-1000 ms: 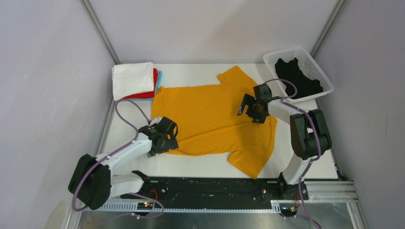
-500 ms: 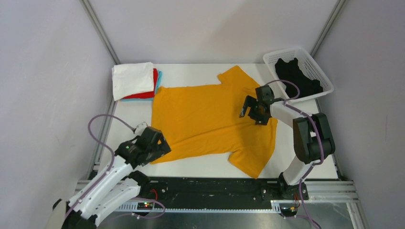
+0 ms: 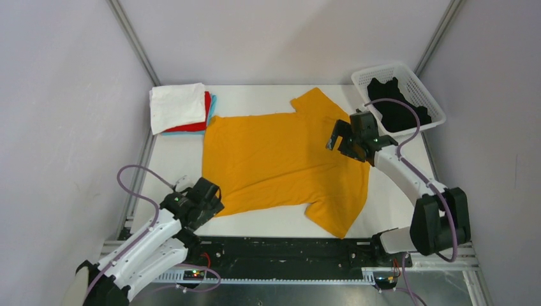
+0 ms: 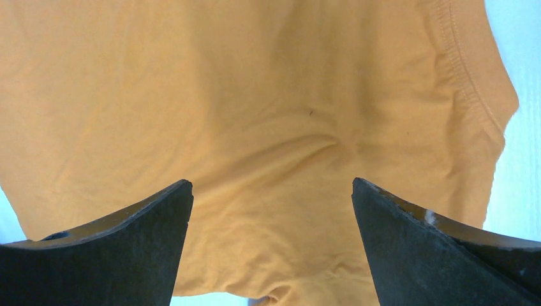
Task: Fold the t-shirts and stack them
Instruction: Grab the side of the flattened tshirt closest away from the robot with both arms
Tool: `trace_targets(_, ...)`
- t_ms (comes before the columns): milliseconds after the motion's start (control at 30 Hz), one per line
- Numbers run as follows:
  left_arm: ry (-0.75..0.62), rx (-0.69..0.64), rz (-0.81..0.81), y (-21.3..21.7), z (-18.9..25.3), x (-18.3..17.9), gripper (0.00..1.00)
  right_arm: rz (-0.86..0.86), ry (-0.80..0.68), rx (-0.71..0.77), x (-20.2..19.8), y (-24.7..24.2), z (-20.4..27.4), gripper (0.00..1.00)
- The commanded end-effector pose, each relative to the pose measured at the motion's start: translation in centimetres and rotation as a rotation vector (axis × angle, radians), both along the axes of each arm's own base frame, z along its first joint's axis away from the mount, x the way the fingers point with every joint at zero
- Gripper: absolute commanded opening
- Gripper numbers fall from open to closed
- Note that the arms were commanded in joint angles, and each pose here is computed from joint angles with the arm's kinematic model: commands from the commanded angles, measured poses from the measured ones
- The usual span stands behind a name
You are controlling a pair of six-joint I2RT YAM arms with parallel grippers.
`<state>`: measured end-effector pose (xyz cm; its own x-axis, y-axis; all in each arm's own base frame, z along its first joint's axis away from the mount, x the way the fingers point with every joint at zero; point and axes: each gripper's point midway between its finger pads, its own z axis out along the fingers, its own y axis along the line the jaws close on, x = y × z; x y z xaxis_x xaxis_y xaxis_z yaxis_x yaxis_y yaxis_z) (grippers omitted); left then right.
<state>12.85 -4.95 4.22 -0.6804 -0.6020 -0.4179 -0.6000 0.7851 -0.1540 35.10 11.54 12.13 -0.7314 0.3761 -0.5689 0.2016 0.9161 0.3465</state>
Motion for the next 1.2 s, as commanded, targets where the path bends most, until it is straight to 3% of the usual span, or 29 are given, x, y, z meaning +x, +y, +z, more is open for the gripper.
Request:
trace_targets(0,-0.009,0.06,0.145,1.7,-1.2,0.0,0.88,-0.037,-0.012,-0.039,-2.0,-1.1,0.5,0.99)
trace_targets(367,-0.071,0.098,0.196,1.5,-1.7,3.3,0.7,-0.041,-0.019,-0.069,-3.1,-2.0,0.8,0.99)
trace_targets(467,-0.039,0.115,0.197,1.3,-2.1,3.6,0.52,-0.025,-0.016,-0.07,-3.2,-1.9,0.8,1.0)
trace_targets(700,0.002,0.107,0.187,0.4,-3.1,4.0,0.43,-0.039,-0.029,-0.077,-3.5,-2.7,1.5,0.99)
trace_targets(833,-0.003,0.126,0.19,0.6,-3.2,4.4,0.24,-0.033,-0.026,-0.077,-4.2,-2.7,1.6,1.0)
trace_targets(867,-0.005,0.131,0.192,0.7,-3.2,4.4,0.08,-0.031,-0.026,-0.076,-4.3,-2.7,1.6,0.99)
trace_targets(933,-0.018,0.141,0.197,1.0,-3.0,4.6,0.01,-0.028,-0.026,-0.076,-5.0,-2.7,1.8,0.99)
trace_targets(1167,-0.108,0.165,0.184,2.0,-1.3,5.6,0.0,0.086,0.104,-0.153,-10.8,-1.4,-0.4,0.99)
